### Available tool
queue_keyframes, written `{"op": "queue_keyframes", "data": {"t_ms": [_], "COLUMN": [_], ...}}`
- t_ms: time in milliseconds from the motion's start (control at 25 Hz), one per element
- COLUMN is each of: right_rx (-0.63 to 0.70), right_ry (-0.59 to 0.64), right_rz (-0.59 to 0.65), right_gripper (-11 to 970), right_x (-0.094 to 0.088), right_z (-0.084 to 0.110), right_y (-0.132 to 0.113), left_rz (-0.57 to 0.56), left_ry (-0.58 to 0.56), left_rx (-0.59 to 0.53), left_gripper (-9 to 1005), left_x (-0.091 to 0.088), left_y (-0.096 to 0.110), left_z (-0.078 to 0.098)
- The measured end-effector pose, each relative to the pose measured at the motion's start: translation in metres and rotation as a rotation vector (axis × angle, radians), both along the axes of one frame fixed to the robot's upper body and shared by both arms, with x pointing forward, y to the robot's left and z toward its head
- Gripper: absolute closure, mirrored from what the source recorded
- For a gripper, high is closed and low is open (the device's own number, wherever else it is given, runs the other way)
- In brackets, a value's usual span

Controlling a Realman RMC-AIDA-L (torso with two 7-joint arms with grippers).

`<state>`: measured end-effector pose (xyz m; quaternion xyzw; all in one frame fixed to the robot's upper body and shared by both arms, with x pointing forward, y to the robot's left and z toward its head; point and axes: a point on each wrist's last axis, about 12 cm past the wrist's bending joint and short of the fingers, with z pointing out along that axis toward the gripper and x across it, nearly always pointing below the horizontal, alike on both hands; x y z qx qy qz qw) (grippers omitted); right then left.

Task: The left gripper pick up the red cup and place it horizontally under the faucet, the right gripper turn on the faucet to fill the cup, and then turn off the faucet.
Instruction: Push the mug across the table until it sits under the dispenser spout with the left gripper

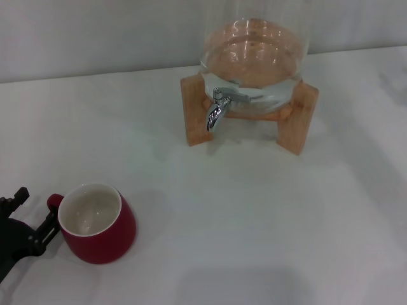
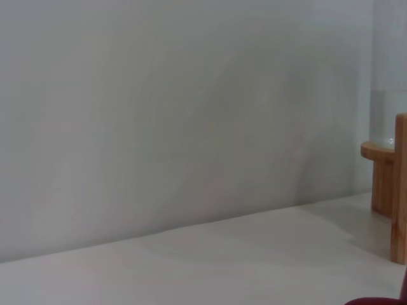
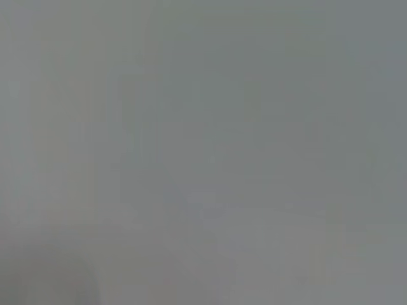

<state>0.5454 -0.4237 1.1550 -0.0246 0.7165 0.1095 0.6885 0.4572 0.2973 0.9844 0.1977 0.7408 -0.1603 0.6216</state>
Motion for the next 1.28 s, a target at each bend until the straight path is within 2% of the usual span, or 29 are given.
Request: {"op": "queue_keyframes", "data": {"t_ms": [560, 760, 960, 1280], "right_rx": [0.001, 0.001, 0.0, 0.007], "right_ry": [-0.008, -0.009, -0.009, -0.014], "right_rz": [-0.004, -0.004, -0.004, -0.006], "right_gripper": [327, 327, 327, 326], "right_x": [-0.001, -0.001, -0.001, -0.001], "right_z": [0.0, 0.0, 0.0, 0.0], "right_y": [-0.001, -0.001, -0.001, -0.001], "left_rz": [0.022, 0.022, 0.021, -0.005], "left_ry": [0.005, 0.004, 0.001, -0.03], "left_rx": [-0.041, -0.041, -0.041, -0.049], "left_gripper": [410, 642, 833, 834], "left_x": [0.005, 0.005, 0.006, 0.016], "left_y": [0.0, 0.0, 0.0, -0.005], "left_z": [0.002, 0.003, 0.003, 0.01]}}
